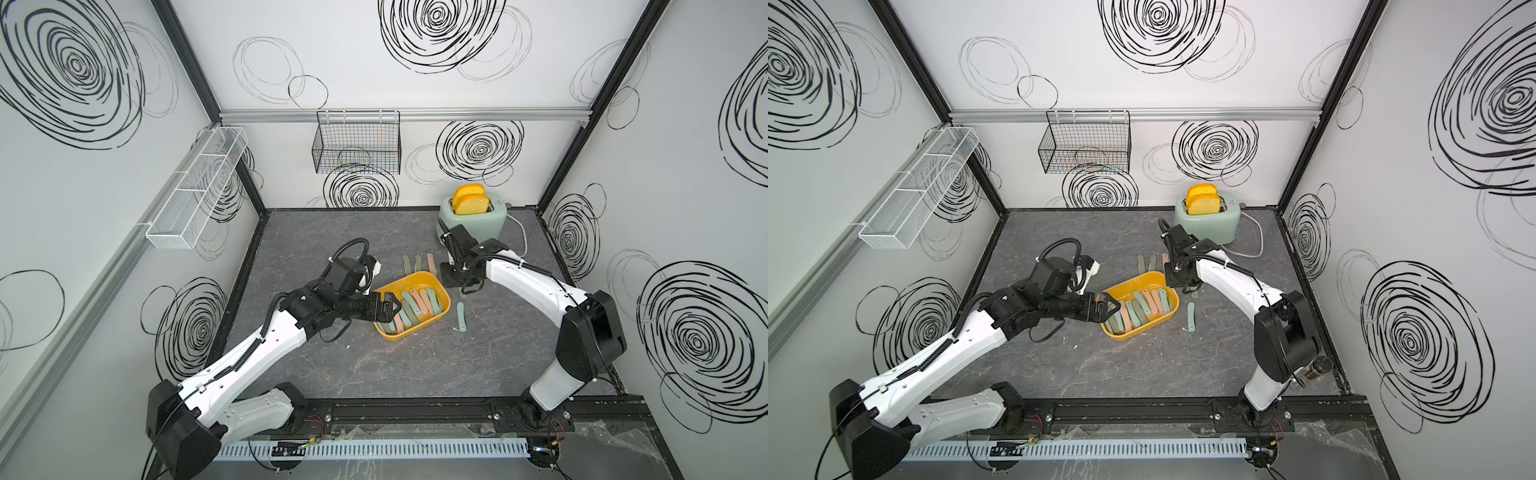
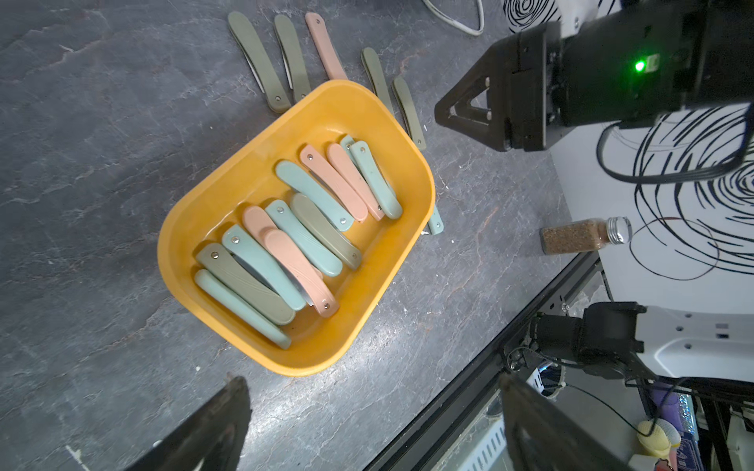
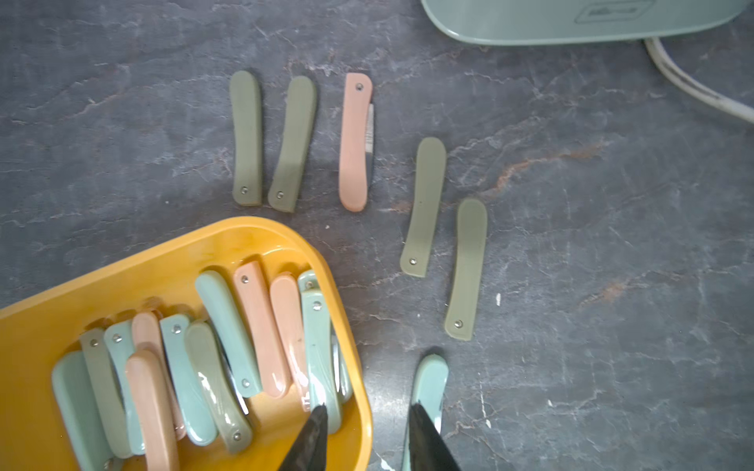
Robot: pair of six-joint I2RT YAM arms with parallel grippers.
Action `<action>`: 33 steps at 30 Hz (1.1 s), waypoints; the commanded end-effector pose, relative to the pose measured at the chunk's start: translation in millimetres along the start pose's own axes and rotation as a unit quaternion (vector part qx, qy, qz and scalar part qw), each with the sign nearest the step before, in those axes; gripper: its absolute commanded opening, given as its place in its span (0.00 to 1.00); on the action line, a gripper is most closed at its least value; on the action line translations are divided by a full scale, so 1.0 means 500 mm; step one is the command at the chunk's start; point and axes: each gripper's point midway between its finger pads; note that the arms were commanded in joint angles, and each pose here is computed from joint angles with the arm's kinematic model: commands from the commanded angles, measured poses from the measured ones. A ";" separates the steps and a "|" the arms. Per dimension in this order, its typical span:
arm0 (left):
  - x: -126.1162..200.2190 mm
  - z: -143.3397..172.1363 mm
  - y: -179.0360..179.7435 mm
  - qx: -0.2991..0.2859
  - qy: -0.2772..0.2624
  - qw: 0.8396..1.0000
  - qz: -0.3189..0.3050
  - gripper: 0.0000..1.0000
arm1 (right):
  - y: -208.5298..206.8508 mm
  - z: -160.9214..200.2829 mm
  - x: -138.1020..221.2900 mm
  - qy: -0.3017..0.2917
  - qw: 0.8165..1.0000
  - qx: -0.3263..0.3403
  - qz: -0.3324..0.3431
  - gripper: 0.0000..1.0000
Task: Take the fruit knife out of the storage box
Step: Place the fruit knife at the center of the board, then pick up the fruit knife from the storage box.
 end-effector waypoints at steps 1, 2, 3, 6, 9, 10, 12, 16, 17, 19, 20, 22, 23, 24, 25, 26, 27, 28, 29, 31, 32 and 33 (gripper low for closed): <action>0.025 0.002 0.010 -0.004 -0.008 1.000 0.002 0.98 | 0.021 0.022 -0.022 0.031 0.999 0.017 0.012 0.37; 0.029 0.005 0.017 -0.001 -0.009 1.000 -0.001 0.98 | 0.032 0.023 -0.026 0.032 0.999 0.023 0.009 0.37; 0.033 0.009 0.026 0.003 -0.009 1.000 -0.003 0.98 | 0.045 0.024 -0.032 0.033 0.999 0.028 0.006 0.37; 0.047 0.018 0.045 0.013 -0.014 1.000 -0.008 0.98 | 0.079 0.032 -0.055 0.044 0.998 0.046 0.002 0.37; 0.056 0.029 0.061 0.022 -0.015 1.000 -0.013 0.98 | 0.105 0.042 -0.084 0.057 0.997 0.061 0.001 0.36; 0.058 0.033 0.066 0.025 -0.016 0.999 -0.015 0.98 | 0.112 0.046 -0.095 0.061 0.996 0.066 0.001 0.36; 0.060 0.039 0.074 0.029 -0.015 0.999 -0.018 0.98 | 0.124 0.047 -0.113 0.067 0.995 0.073 0.001 0.36; 0.063 0.047 0.085 0.038 -0.016 0.999 -0.022 0.98 | 0.139 0.045 -0.147 0.078 0.993 0.085 0.003 0.35; 0.063 0.048 0.087 0.040 -0.016 0.999 -0.023 0.98 | 0.141 0.045 -0.155 0.081 0.993 0.088 0.004 0.35; 0.065 0.049 0.091 0.043 -0.018 0.999 -0.025 0.98 | 0.144 0.041 -0.167 0.083 0.992 0.092 0.007 0.35; 0.065 0.049 0.093 0.044 -0.018 0.999 -0.026 0.98 | 0.145 0.039 -0.173 0.084 0.992 0.094 0.007 0.35; 0.065 0.048 0.096 0.046 -0.019 0.998 -0.027 0.98 | 0.146 0.042 -0.185 0.088 0.991 0.097 0.009 0.35; 0.064 0.049 0.098 0.046 -0.018 0.998 -0.028 0.98 | 0.146 0.043 -0.191 0.091 0.991 0.098 0.009 0.34; 0.063 0.048 0.101 0.047 -0.019 0.998 -0.029 0.98 | 0.147 0.044 -0.196 0.092 0.991 0.099 0.009 0.34; 0.061 0.049 0.103 0.049 -0.018 0.998 -0.030 0.98 | 0.147 0.048 -0.201 0.096 0.990 0.101 0.009 0.33; 0.059 0.049 0.104 0.050 -0.017 0.998 -0.030 0.98 | 0.148 0.050 -0.207 0.098 0.990 0.102 0.009 0.31; 0.057 0.050 0.107 0.052 -0.017 0.998 -0.031 0.98 | 0.146 0.053 -0.212 0.100 0.990 0.103 0.010 0.30; 0.055 0.051 0.108 0.053 -0.016 0.998 -0.031 0.98 | 0.146 0.056 -0.216 0.102 0.989 0.104 0.010 0.30; 0.054 0.050 0.109 0.053 -0.016 0.998 -0.031 0.98 | 0.146 0.060 -0.222 0.105 0.989 0.105 0.010 0.30; 0.051 0.050 0.112 0.056 -0.016 0.998 -0.031 0.98 | 0.145 0.064 -0.229 0.108 0.988 0.107 0.009 0.30; 0.049 0.051 0.113 0.055 -0.015 0.998 -0.032 0.98 | 0.145 0.067 -0.233 0.109 0.988 0.108 0.009 0.30; 0.048 0.050 0.114 0.055 -0.015 0.998 -0.032 0.98 | 0.145 0.070 -0.237 0.112 0.988 0.108 0.009 0.30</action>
Point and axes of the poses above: each gripper's point midway between its finger pads, its own x axis back along the fingers, its own y axis along the line the jaws close on, z = x × y
